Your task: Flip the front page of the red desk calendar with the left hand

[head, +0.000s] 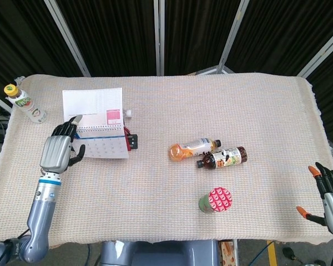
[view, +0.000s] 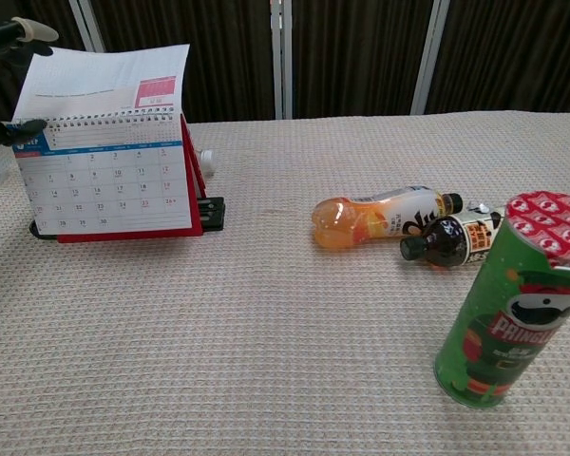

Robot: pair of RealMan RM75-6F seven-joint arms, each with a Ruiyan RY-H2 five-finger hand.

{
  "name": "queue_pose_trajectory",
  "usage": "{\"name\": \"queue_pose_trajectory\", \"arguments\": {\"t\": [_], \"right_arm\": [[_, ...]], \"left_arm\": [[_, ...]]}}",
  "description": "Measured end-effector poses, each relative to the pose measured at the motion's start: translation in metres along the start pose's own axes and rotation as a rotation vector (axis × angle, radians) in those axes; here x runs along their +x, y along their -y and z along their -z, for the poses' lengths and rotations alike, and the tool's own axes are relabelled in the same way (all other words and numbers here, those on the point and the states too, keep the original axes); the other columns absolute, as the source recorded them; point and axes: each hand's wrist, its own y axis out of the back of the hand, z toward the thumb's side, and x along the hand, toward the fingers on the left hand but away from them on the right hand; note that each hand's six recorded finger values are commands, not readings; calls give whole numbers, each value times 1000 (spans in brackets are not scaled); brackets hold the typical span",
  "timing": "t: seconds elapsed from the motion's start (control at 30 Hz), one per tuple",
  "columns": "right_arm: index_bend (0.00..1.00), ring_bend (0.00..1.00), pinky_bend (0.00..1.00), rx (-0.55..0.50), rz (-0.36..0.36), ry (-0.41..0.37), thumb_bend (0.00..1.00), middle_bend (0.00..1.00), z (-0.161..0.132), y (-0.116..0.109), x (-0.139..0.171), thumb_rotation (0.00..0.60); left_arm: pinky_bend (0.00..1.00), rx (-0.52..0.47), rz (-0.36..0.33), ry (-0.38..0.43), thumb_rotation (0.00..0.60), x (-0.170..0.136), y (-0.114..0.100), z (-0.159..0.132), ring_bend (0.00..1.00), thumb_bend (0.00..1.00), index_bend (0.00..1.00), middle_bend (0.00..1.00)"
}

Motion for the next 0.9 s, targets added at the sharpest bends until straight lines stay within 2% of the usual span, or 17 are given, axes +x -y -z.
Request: {"name": "queue_pose_trajectory", "arguments": {"t": [0.07, 0.2, 0.4, 0.7, 0.8, 0.9], "right_arm": [[0, 0, 0, -1, -1, 4, 0, 0, 1, 0, 0, 600], [0, 0, 0, 0, -4, 11, 0, 0, 3, 1, -2, 600], [0, 0, 0, 2, -10, 16, 0, 0, 5, 3, -3, 600], [0, 0, 0, 5, -10, 11, 0, 0, 3, 4, -2, 600], [0, 0, 0, 4, -8, 9, 0, 0, 2, 4, -2, 600], [0, 0, 0, 7, -8, 4, 0, 0, 1, 4, -1, 600]], "left_arm": [[10, 20, 57, -16, 600, 7, 5, 5, 0, 188, 0, 0], [14, 55, 150, -50, 600, 23, 13, 14, 0, 124, 0, 0], [77, 77, 228, -77, 600, 39, 20, 23, 0, 119, 0, 0], [111, 76, 284, -78, 600, 40, 30, 28, 53, 122, 0, 0], [93, 65, 277, -80, 600, 40, 29, 29, 43, 122, 0, 0], [71, 45, 236, -79, 600, 40, 22, 30, 5, 123, 0, 0]]}}
